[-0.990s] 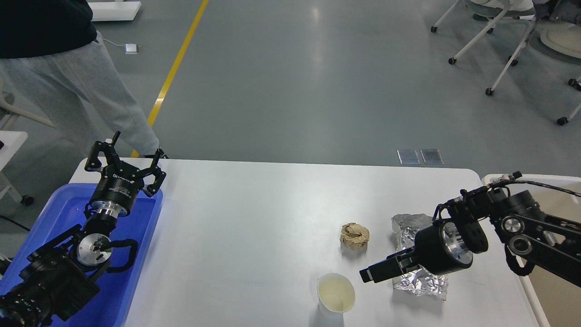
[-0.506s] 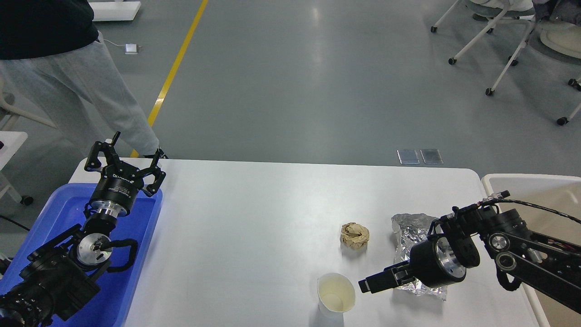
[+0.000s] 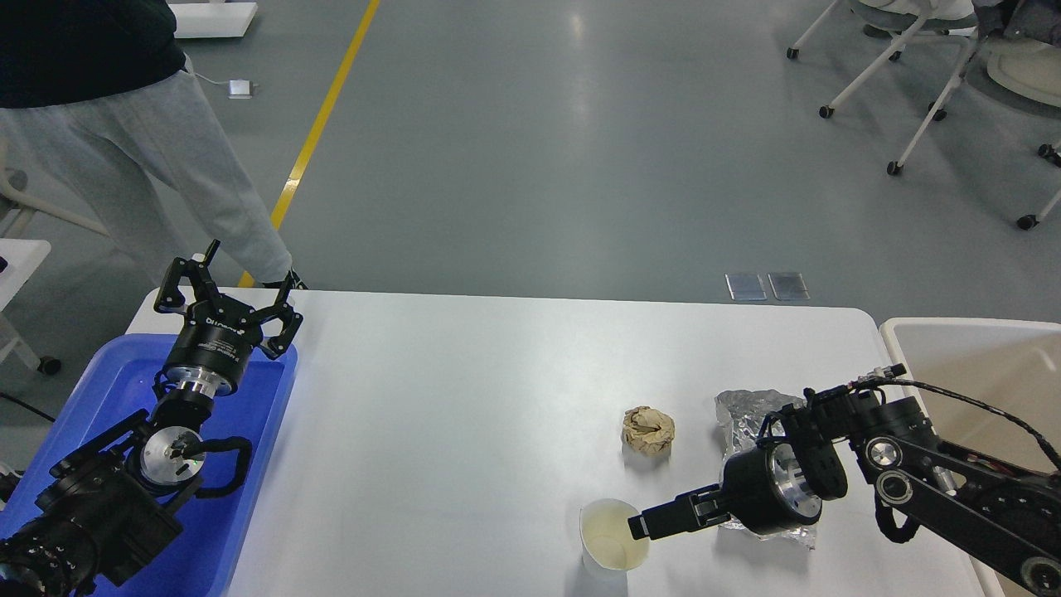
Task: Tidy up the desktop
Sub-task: 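Lower the right gripper toward the small paper cup near the robot, then close the right gripper on the paper cup rim and tip it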
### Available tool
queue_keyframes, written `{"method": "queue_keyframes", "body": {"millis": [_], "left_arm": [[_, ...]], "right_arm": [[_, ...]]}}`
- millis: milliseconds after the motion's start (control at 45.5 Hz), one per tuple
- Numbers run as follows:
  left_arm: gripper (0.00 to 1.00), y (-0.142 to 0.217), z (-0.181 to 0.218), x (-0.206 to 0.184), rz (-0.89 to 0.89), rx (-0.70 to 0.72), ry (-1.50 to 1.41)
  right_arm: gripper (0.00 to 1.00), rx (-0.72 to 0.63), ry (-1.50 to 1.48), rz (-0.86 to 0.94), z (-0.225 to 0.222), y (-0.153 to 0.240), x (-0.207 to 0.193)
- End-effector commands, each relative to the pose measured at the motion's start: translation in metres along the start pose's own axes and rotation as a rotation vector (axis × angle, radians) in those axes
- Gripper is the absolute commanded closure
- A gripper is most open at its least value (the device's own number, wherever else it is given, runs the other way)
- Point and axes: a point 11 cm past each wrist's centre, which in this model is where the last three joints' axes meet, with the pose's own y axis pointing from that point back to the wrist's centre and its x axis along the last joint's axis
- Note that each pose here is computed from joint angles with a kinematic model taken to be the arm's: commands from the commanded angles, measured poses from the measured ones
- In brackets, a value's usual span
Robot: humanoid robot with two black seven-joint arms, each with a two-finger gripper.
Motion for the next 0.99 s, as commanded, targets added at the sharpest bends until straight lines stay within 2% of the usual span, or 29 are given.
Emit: {"method": "queue_keyframes", "body": {"millis": [0, 792, 836, 858, 968], "left_arm": [[0.0, 0.0, 0.0, 0.0, 0.0, 0.0, 0.0], [0.0, 0.0, 0.0, 0.0, 0.0, 0.0, 0.0], [0.0, 0.0, 0.0, 0.0, 0.0, 0.0, 0.0], [0.0, 0.0, 0.0, 0.0, 0.0, 0.0, 0.0], [0.0, 0.0, 0.0, 0.0, 0.0, 0.0, 0.0]], "right_arm": [[0.01, -0.044, 0.0, -0.005, 0.011, -0.014, -0.001], [0.02, -0.034, -0.046, -0.017, 0.012, -0.037, -0.004], [0.07, -0.04, -0.047, -0.014, 0.014, -0.037, -0.003], [0.13, -0.046, -0.046, -0.013, 0.015, -0.037, -0.002], [0.51, -0.049, -0.033, -0.006, 0.015, -0.034, 0.003]]}}
